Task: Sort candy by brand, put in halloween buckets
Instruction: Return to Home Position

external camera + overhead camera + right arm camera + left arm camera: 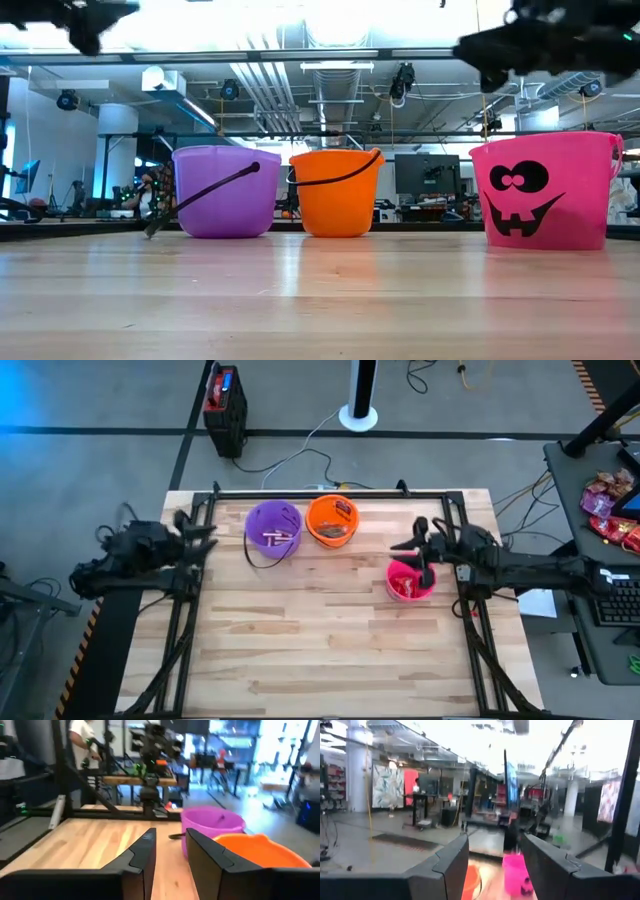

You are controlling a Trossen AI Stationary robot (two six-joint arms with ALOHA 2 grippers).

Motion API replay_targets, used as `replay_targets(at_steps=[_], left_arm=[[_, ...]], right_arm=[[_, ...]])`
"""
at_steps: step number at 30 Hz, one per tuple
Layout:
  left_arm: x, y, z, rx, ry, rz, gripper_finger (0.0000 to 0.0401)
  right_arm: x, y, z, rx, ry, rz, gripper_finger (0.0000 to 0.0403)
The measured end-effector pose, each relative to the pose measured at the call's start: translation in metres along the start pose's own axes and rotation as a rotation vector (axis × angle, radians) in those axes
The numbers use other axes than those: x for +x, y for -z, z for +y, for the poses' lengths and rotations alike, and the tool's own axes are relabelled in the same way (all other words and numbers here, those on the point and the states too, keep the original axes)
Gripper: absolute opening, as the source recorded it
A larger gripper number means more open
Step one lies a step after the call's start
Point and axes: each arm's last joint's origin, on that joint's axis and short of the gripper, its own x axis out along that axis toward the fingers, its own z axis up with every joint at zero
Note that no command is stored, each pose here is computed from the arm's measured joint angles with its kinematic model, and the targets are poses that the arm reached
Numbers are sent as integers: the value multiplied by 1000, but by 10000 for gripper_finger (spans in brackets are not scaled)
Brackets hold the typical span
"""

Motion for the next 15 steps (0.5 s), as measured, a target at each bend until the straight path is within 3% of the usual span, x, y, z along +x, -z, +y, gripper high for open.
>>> replay_targets(at_steps=[3,6,10,15], left_arm=[[8,19,-2,56,12,89,168],[16,31,-4,72,9,90,168],[18,65,-3,102,5,133,168],[22,120,-1,92,-4,173,168]], right_arm=[[-18,15,7,-13,-14,-95,94],[-39,24,14,-29,-6,-274,93],[-45,37,18,1,-49,-211,97],[-51,37,20,-209,-39,-225,102]])
